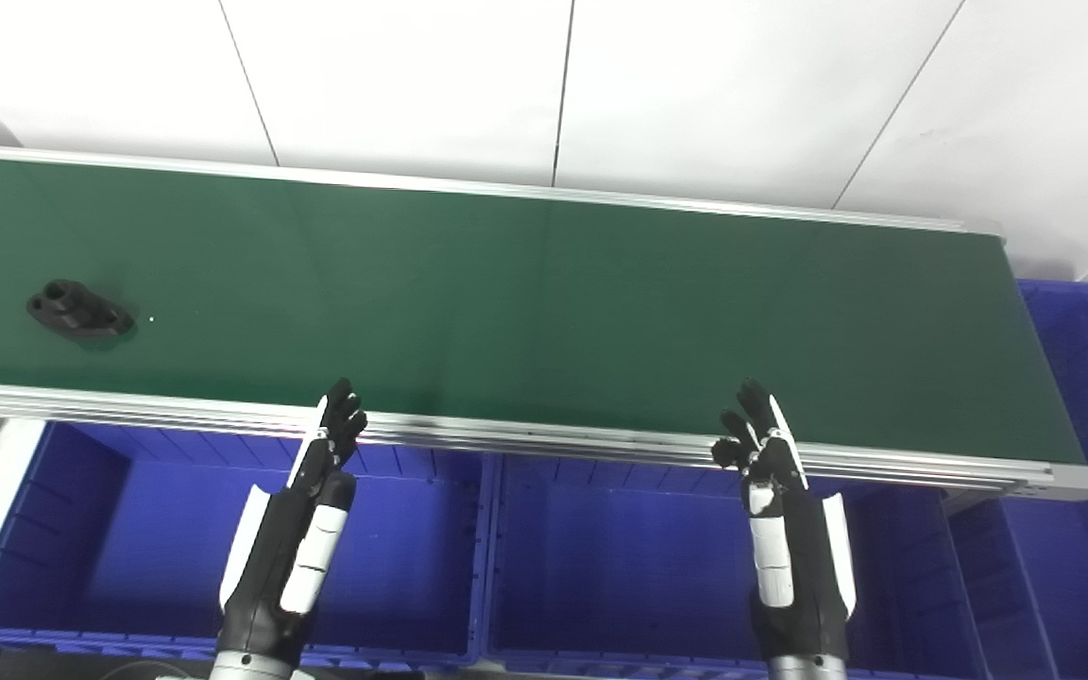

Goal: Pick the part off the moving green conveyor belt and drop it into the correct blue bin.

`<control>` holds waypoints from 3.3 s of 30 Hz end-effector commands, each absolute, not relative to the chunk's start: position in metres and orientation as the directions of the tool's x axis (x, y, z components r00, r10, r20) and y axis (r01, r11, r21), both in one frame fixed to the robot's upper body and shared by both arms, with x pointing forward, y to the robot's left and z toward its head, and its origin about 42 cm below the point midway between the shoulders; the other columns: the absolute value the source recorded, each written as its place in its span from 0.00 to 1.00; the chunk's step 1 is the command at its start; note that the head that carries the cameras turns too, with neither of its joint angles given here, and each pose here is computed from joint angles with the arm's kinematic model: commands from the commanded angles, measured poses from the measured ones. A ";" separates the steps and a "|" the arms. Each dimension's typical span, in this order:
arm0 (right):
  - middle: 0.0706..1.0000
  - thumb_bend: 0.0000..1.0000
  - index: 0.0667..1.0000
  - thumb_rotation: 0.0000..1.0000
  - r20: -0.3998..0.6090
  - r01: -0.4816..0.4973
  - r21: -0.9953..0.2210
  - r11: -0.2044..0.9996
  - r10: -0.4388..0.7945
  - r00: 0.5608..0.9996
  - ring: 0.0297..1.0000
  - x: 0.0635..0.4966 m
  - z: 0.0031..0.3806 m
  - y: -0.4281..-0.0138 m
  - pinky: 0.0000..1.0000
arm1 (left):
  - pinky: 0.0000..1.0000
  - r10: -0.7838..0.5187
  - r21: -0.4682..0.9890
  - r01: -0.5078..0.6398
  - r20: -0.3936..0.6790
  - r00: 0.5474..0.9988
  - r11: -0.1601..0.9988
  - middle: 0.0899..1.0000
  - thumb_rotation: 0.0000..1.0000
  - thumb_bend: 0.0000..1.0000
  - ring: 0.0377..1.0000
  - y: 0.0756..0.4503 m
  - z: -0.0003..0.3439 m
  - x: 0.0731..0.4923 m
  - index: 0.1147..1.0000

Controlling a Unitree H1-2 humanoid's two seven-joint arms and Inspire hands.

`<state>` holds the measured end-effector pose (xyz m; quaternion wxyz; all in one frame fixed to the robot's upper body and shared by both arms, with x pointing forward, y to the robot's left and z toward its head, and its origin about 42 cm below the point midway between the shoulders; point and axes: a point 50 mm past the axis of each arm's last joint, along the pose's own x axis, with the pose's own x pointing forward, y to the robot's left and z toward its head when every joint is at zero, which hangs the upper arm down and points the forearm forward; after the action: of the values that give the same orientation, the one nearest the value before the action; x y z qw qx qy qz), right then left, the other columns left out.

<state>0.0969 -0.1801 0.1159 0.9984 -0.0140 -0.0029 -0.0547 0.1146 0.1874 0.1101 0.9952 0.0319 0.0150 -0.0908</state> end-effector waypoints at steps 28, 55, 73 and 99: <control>0.95 0.81 0.95 0.95 0.032 0.115 -0.024 0.993 -0.114 0.993 0.92 0.098 0.124 -0.182 0.89 | 0.98 -0.174 0.064 0.171 0.028 0.984 0.983 0.98 0.99 0.55 0.96 0.183 0.118 0.115 1.00; 1.00 0.75 1.00 0.88 0.038 0.082 0.020 0.996 -0.083 0.996 0.95 0.087 0.084 -0.232 0.95 | 0.89 -0.171 0.063 0.169 0.027 0.985 0.984 0.92 0.84 0.51 0.90 0.140 0.088 0.110 0.93; 1.00 0.65 1.00 0.68 0.013 0.063 0.057 0.996 -0.063 0.998 0.98 0.094 0.062 -0.252 1.00 | 0.79 -0.154 0.040 0.154 0.016 0.988 0.987 0.89 0.78 0.52 0.85 0.121 0.080 0.117 0.87; 0.88 0.83 0.94 0.47 0.160 0.050 -0.496 0.867 0.035 0.986 0.81 0.150 0.124 -0.249 0.70 | 0.80 -0.168 0.042 0.167 0.032 0.985 0.985 0.89 0.74 0.52 0.85 0.129 0.082 0.121 0.88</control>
<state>0.1361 -0.2528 0.1051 0.9722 -0.2280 -0.0519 -0.0082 0.1144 0.1316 0.0684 0.9960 0.0285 0.0203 -0.0825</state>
